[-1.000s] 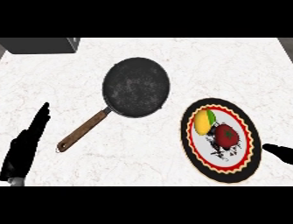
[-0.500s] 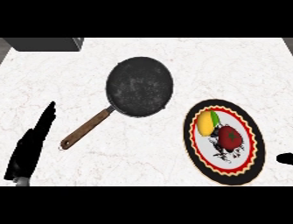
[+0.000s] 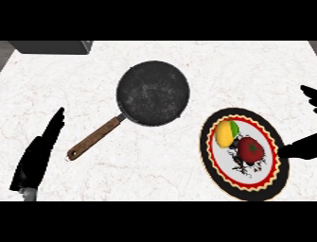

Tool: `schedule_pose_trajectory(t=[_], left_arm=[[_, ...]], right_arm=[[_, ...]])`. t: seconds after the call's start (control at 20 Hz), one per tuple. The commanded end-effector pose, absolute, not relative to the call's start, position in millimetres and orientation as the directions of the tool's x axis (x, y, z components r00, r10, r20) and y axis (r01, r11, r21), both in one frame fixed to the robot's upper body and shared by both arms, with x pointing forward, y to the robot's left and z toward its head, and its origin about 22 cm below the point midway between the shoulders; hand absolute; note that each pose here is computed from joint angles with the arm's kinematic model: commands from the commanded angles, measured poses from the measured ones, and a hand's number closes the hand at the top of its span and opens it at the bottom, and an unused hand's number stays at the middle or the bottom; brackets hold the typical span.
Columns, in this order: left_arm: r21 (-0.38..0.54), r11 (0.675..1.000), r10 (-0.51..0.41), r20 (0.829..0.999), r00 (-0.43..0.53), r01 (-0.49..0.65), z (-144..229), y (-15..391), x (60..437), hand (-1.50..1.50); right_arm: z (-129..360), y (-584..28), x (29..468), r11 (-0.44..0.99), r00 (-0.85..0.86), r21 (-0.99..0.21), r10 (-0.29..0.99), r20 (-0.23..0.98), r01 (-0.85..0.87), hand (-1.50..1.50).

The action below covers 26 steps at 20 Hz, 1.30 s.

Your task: Pick the tomato from the plate and place it in the pan

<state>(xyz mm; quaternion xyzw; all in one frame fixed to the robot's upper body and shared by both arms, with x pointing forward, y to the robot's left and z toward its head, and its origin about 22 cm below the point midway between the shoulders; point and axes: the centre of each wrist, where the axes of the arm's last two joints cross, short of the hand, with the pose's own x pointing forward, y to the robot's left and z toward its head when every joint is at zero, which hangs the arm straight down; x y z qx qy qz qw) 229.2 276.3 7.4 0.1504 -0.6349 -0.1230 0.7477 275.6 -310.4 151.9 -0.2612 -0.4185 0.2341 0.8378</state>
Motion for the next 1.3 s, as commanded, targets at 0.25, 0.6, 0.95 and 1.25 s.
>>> schedule_pose_trajectory(t=[0.25,0.6,0.95,1.25], left_arm=[[0.365,0.931,-0.359,0.919,0.161,-0.010,6,292,233,0.00],[0.372,0.928,-0.368,0.916,0.161,0.007,4,270,228,0.00],[0.378,0.926,-0.370,0.915,0.162,-0.018,6,292,237,0.00],[0.397,0.917,-0.386,0.906,0.176,-0.032,12,301,224,0.00]], right_arm=[[150,-283,313,0.677,0.583,-0.635,0.703,0.408,-0.372,-1.50],[134,-266,330,0.620,0.611,-0.607,0.746,0.263,-0.496,-1.50],[119,-240,329,0.610,0.596,-0.566,0.766,0.242,-0.554,-1.50],[116,-237,336,0.564,0.614,-0.578,0.778,0.133,-0.590,-1.50]])
